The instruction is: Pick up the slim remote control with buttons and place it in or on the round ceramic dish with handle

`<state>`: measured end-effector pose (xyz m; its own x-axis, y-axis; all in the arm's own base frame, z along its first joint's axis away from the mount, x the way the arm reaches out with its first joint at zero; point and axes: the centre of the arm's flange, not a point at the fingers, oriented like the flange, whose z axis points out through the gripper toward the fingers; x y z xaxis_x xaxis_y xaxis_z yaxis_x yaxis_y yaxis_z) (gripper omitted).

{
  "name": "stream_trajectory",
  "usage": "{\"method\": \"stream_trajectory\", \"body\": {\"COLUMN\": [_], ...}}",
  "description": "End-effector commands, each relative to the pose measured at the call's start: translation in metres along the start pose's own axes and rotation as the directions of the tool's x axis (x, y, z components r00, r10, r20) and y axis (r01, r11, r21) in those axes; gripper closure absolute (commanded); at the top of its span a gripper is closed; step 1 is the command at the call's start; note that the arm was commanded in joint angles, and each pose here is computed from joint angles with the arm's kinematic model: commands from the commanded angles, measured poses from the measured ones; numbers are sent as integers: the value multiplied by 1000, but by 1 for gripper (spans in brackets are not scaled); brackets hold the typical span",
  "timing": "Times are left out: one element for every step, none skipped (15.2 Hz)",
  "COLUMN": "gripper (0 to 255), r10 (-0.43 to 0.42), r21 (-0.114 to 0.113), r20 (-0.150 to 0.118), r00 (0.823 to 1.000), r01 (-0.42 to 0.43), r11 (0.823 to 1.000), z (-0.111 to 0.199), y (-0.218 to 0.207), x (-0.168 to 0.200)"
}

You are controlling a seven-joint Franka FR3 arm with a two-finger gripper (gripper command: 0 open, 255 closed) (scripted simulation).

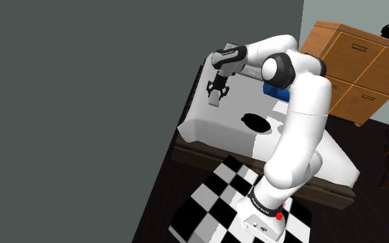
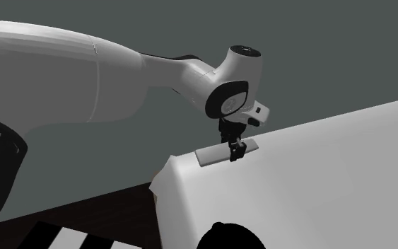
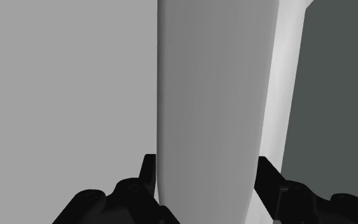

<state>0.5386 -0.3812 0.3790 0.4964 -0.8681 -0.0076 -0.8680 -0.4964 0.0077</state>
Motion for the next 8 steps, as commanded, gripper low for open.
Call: {"method": "stream_trajectory", "body": {"gripper": [255, 255, 255, 255, 255, 255, 255, 255], "r10": [0, 0, 0, 0, 0, 0, 0, 0], "r21": [0, 0, 0, 0, 0, 0, 0, 0], "r20": [0, 0, 0, 0, 0, 0, 0, 0], "r00": [1000, 1000, 1000, 1000, 1000, 1000, 1000, 1000], "r01": [0, 0, 0, 0, 0, 0, 0, 0], "r11": [1000, 1000, 1000, 1000, 1000, 1000, 1000, 1000], "z": [-12, -17, -22, -28, -33, -38, -43, -49], "y": [1, 1, 1, 1, 1, 1, 1, 1], "x": [-1, -1, -1, -1, -1, -1, -1, -1]}}
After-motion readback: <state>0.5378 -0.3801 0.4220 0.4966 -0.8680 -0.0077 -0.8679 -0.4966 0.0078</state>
